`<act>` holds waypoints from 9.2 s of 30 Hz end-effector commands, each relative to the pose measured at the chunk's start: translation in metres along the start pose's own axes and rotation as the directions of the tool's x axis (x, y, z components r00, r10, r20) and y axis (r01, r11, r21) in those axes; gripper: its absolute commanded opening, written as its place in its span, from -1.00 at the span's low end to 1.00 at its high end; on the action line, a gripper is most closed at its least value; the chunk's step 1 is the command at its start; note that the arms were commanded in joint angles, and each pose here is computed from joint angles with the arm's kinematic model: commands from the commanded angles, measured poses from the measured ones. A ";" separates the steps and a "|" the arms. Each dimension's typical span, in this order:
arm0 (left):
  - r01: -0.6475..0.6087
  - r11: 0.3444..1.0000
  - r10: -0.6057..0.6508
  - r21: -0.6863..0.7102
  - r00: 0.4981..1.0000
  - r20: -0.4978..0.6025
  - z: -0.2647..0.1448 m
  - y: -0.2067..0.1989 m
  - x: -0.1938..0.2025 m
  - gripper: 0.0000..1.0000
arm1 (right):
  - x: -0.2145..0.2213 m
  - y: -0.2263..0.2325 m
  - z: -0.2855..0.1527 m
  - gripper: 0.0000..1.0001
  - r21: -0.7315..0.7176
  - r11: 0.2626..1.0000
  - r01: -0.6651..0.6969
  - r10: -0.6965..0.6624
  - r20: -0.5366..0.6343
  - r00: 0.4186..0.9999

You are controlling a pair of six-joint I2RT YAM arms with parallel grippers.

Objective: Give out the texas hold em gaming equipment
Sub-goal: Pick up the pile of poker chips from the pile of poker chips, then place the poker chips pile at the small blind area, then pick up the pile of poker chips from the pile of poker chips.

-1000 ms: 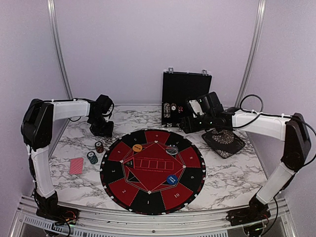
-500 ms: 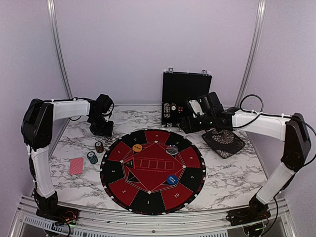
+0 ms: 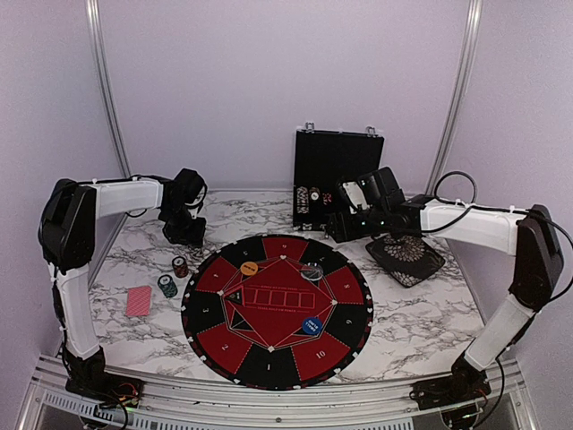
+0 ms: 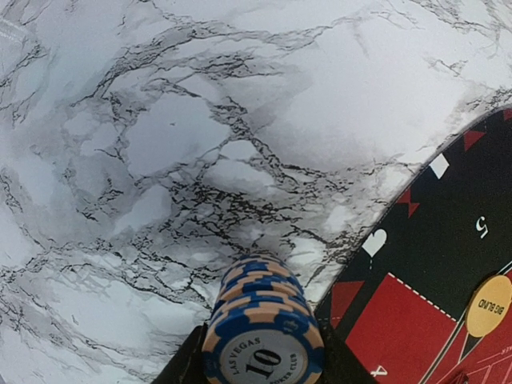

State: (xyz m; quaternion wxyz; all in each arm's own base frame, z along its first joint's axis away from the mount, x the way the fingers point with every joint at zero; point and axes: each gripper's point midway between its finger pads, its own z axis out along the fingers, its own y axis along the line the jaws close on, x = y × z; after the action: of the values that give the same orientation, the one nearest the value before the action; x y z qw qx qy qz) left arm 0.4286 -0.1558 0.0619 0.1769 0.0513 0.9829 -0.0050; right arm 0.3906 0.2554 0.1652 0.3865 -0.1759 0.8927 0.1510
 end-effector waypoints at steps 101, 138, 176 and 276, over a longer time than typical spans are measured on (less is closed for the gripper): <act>-0.530 0.802 0.539 0.274 0.841 0.051 -0.057 -0.331 0.265 -0.36 | -0.027 -0.039 -0.029 0.38 0.122 0.992 -0.024 0.015 0.074 0.997; -0.548 0.791 0.536 0.270 0.835 0.125 -0.084 -0.332 0.248 0.49 | -0.025 -0.039 -0.026 0.39 0.121 0.992 -0.017 0.010 0.059 0.998; -0.083 0.996 0.076 0.035 0.984 0.163 -0.115 -0.061 0.020 0.98 | -0.082 0.004 -0.033 0.39 -0.090 0.995 -0.038 0.049 0.127 0.991; -0.055 0.998 0.053 -0.031 0.996 -0.068 0.013 0.006 -0.002 -0.30 | -0.066 -0.008 -0.010 0.38 -0.077 0.996 -0.050 0.056 0.069 0.996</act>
State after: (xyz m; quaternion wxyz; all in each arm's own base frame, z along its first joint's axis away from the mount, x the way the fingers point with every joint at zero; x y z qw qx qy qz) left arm 0.4303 -0.1553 0.0454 0.1385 0.0738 0.9876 0.0078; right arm 0.4247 0.2589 0.2160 0.4015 -0.1661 0.8788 0.1972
